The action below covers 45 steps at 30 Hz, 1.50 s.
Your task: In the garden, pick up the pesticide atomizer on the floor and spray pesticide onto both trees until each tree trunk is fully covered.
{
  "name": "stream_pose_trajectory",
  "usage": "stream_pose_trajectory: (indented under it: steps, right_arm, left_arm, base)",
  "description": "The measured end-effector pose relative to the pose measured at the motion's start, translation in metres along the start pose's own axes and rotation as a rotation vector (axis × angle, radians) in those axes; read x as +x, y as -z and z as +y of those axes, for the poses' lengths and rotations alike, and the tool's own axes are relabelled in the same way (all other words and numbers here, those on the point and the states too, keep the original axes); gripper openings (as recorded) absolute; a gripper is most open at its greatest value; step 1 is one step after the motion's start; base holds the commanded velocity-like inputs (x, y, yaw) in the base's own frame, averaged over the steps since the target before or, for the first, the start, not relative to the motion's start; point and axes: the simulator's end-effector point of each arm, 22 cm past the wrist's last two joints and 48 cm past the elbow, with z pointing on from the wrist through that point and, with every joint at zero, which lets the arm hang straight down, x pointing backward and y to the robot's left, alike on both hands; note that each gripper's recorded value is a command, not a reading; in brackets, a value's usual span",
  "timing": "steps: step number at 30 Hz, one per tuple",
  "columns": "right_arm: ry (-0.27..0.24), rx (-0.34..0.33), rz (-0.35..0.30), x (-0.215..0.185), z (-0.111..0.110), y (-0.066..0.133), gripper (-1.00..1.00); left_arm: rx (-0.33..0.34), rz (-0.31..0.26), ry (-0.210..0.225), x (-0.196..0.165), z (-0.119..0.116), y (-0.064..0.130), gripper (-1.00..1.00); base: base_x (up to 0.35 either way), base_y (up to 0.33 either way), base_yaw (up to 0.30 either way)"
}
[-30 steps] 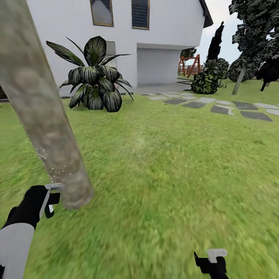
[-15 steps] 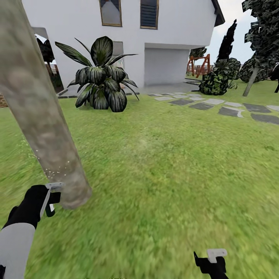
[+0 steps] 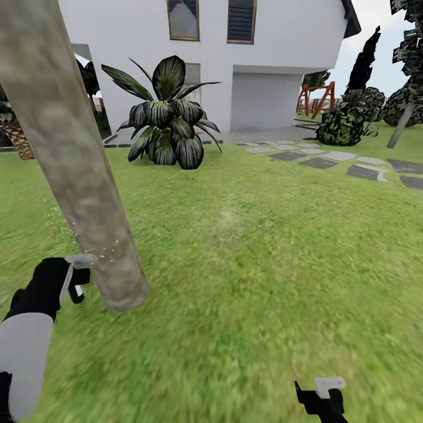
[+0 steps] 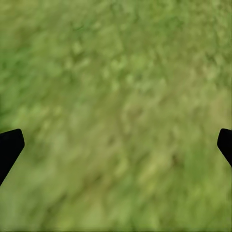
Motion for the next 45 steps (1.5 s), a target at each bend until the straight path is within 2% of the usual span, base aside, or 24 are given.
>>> stream_pose_trajectory:
  steps: [3, 4, 6, 9, 12, 16, 25, 27, 29, 33, 34, 38, 45]
  right_arm:
    - [0.001, 0.001, 0.0, 0.0, -0.001, 0.0, 1.0]
    - [0.001, 0.001, 0.0, 0.0, -0.001, 0.0, 1.0]
    - [0.001, 0.001, 0.0, 0.0, -0.001, 0.0, 1.0]
    - [0.0, 0.0, 0.0, 0.0, 0.0, 0.0, 1.0]
    - [0.0, 0.0, 0.0, 0.0, 0.0, 0.0, 1.0]
    - [0.0, 0.0, 0.0, 0.0, 0.0, 0.0, 1.0]
    - [0.001, 0.001, 0.0, 0.0, -0.001, 0.0, 1.0]
    - [0.001, 0.001, 0.0, 0.0, -0.001, 0.0, 1.0]
    - [0.001, 0.001, 0.0, 0.0, -0.001, 0.0, 1.0]
    - [0.0, 0.0, -0.001, 0.0, 0.0, 0.0, 1.0]
    - [0.0, 0.0, 0.0, 0.0, 0.0, 0.0, 1.0]
    - [0.0, 0.0, 0.0, 0.0, 0.0, 0.0, 1.0]
    - [0.001, 0.001, 0.0, 0.0, -0.001, 0.0, 1.0]
  left_arm:
    - [-0.048, -0.007, 0.011, -0.007, 0.037, 0.002, -1.0]
    - [-0.051, -0.005, 0.009, -0.005, 0.042, 0.002, -1.0]
    - [-0.033, -0.001, 0.012, -0.003, 0.035, 0.001, -1.0]
    - [0.011, 0.006, 0.009, 0.002, 0.006, -0.001, -1.0]
    - [0.013, 0.006, 0.001, 0.002, 0.0, -0.001, -1.0]
    - [0.011, 0.004, -0.036, 0.001, -0.006, 0.0, -1.0]
    - [0.022, -0.008, -0.039, -0.004, -0.014, 0.003, -1.0]
    - [0.049, -0.004, -0.04, -0.004, -0.021, 0.004, -1.0]
    - [0.098, 0.043, -0.053, 0.004, -0.029, 0.007, -1.0]
    - [0.088, 0.04, -0.055, -0.002, -0.018, 0.01, -1.0]
    - [0.081, 0.02, -0.049, -0.014, -0.014, 0.02, -1.0]
    - [0.08, 0.0, -0.052, -0.022, -0.014, 0.025, -1.0]
    - [0.082, -0.004, -0.052, -0.024, -0.015, 0.026, -1.0]
  base:
    - [0.0, 0.0, 0.0]
    - [0.0, 0.0, 0.0]
    - [0.0, 0.0, 0.051]
    - [0.0, 0.0, 0.217]
    - [0.0, 0.0, 0.27]
    - [0.106, 0.0, 0.172]
    - [0.319, 0.0, 0.008]
    - [0.285, 0.0, 0.0]
    - [0.073, 0.0, 0.0]
    - [0.013, 0.0, 0.122]
    - [0.0, 0.0, 0.271]
    - [0.0, -0.034, 0.166]
    - [0.017, -0.245, 0.008]
